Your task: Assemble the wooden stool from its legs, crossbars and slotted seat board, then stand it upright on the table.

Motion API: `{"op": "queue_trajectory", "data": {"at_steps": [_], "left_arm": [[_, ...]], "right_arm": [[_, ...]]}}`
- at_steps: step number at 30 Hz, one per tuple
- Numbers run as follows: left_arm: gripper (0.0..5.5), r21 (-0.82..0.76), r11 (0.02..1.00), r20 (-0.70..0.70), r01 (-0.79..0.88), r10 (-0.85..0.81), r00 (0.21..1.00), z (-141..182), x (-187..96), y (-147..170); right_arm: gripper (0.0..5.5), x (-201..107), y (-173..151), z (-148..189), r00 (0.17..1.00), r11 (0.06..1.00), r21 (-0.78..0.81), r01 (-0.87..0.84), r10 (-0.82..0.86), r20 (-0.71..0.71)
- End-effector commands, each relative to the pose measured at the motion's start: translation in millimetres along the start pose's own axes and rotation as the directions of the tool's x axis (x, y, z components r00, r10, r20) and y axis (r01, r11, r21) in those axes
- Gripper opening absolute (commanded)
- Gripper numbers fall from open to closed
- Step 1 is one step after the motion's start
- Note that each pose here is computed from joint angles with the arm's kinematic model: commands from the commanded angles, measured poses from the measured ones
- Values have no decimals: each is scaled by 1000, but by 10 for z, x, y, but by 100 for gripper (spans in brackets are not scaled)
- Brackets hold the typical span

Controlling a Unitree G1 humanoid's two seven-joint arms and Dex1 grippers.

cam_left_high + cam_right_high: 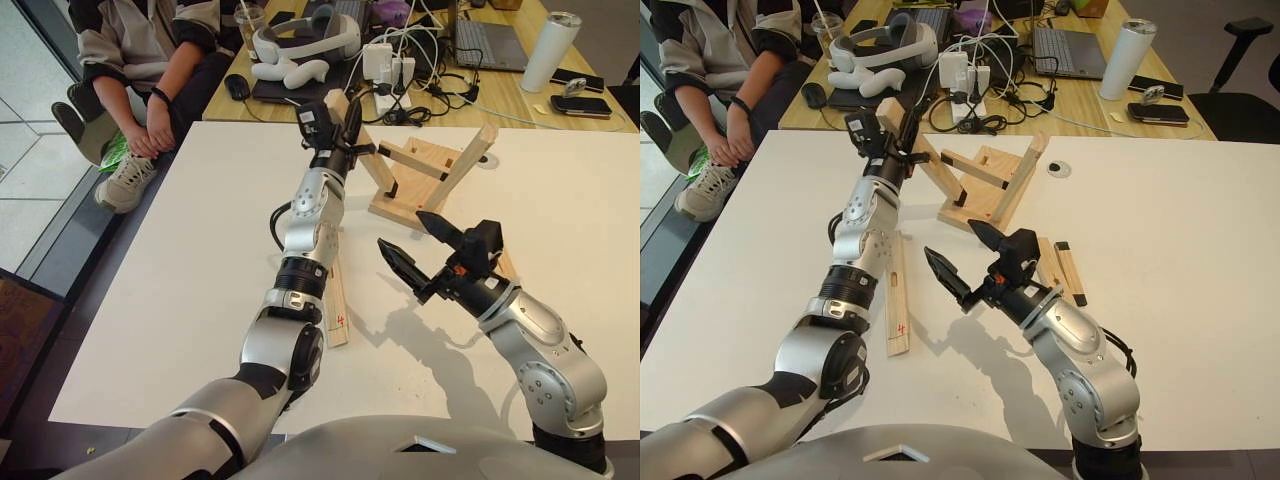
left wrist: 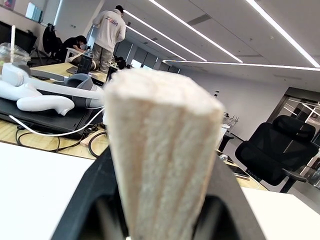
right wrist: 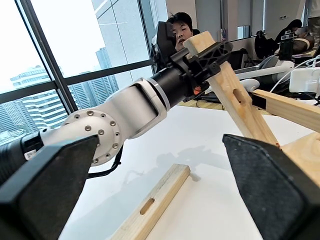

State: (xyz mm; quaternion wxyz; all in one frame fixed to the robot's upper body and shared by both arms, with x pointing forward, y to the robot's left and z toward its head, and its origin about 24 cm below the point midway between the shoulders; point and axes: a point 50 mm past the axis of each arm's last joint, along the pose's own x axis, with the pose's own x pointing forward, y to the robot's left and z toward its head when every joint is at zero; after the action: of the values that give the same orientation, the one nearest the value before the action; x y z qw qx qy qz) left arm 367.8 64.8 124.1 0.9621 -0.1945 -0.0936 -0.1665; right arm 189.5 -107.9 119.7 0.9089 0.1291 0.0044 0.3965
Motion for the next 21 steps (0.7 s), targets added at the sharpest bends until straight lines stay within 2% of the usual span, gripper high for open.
{"op": "queue_trajectory", "data": {"at_steps": [1, 10, 15, 21], "left_arm": [[101, 37, 999, 25, 33, -34, 999, 107, 88, -15], [101, 38, 999, -2, 1, -1, 1000, 40, 29, 128], [101, 27, 1000, -16, 7, -7, 1000, -18, -11, 95], [101, -62, 998, -14, 18, -19, 1000, -27, -23, -47]], "right_arm": [[463, -9, -5, 19, 1000, 999, 41, -31, 31, 2], [463, -20, 16, 38, 998, 996, 70, -57, 57, 2], [463, -19, 10, 25, 999, 997, 66, -47, 48, -5], [463, -42, 38, -9, 1000, 997, 72, -25, 25, 0]]}}
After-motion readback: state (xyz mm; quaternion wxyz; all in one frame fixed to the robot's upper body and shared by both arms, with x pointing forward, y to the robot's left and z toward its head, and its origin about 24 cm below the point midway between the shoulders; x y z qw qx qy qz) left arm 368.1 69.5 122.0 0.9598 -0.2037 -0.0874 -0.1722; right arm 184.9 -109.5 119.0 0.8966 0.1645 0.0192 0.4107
